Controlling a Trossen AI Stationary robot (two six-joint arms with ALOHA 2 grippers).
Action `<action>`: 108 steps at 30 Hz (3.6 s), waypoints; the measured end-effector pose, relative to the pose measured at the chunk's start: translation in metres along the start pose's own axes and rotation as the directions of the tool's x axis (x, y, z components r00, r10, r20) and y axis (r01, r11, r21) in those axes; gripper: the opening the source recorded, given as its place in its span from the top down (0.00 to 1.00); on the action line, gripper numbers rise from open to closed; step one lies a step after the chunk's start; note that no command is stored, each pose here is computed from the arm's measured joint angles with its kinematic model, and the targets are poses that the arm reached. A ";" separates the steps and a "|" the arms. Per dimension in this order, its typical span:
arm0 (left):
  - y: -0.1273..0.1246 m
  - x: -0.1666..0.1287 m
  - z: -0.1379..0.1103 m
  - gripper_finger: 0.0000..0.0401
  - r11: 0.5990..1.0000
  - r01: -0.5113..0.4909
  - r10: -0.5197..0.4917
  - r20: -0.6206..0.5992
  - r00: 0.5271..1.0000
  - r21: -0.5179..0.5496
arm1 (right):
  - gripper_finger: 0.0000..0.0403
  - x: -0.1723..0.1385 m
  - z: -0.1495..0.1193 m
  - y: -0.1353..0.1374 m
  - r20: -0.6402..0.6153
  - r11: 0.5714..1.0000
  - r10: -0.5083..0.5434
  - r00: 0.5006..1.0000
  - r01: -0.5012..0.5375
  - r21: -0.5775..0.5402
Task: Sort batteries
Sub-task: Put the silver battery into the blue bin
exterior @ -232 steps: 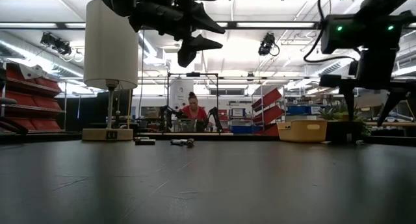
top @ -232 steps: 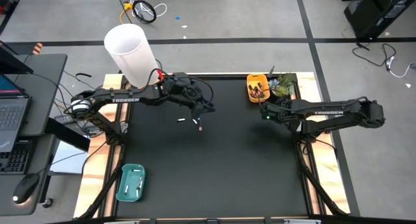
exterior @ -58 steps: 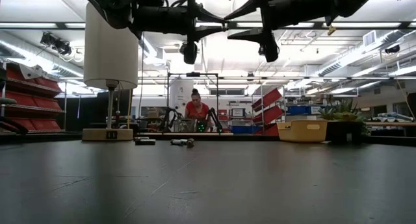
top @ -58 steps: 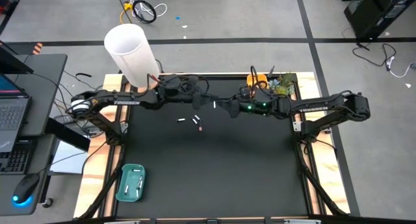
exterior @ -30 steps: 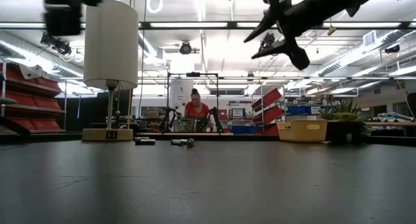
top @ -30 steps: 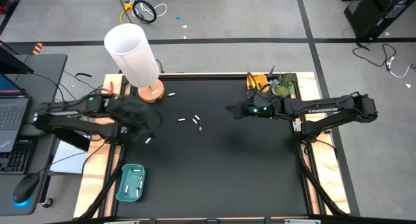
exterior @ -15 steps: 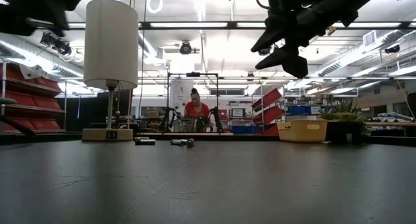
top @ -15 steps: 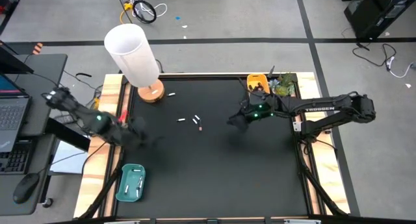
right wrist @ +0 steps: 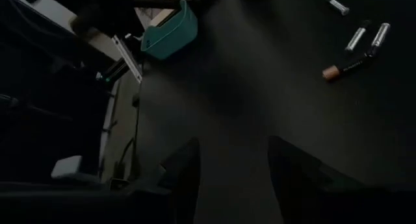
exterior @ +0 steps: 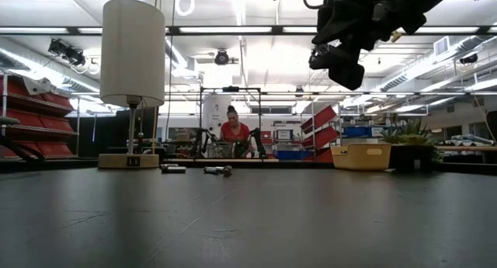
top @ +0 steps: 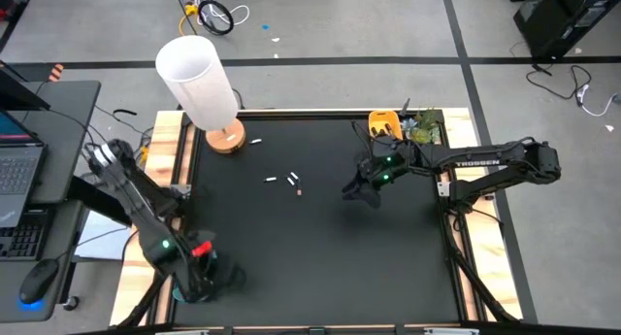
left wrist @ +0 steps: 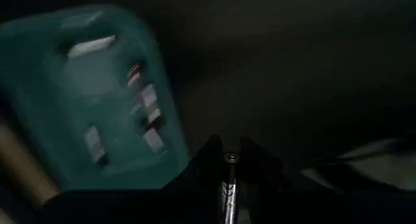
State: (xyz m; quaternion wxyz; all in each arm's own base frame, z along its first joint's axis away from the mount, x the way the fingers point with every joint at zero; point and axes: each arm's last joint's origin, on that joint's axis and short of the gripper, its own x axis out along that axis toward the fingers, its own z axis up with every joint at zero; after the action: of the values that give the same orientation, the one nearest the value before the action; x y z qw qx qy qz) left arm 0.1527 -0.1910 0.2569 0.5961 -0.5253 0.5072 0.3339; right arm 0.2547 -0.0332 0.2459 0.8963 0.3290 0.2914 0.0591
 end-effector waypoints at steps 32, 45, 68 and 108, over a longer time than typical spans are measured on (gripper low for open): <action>0.032 0.035 -0.014 0.87 0.953 -0.280 0.265 0.126 0.956 0.119 | 0.59 -0.001 0.006 0.005 0.047 0.997 0.072 0.996 -0.071 -0.021; 0.052 0.072 -0.005 0.86 0.956 -0.270 0.261 0.085 0.961 0.118 | 0.59 -0.001 0.006 0.005 0.047 0.997 0.071 0.996 -0.072 0.027; 0.011 -0.002 -0.018 0.54 0.940 -0.339 0.339 0.002 0.941 0.026 | 0.59 -0.012 0.019 -0.011 0.091 0.995 0.097 0.991 -0.096 -0.008; -0.031 0.004 0.285 0.68 0.703 -0.367 0.220 0.305 0.927 0.608 | 0.78 -0.023 0.031 -0.027 0.212 0.999 -0.018 0.977 0.008 0.051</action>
State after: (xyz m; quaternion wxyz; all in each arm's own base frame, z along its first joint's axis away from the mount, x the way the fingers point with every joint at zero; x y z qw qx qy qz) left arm 0.2545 0.0767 0.2432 0.7303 -0.1566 0.6035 0.2792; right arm 0.2514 -0.0785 0.2590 0.9143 0.3536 0.1974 0.0106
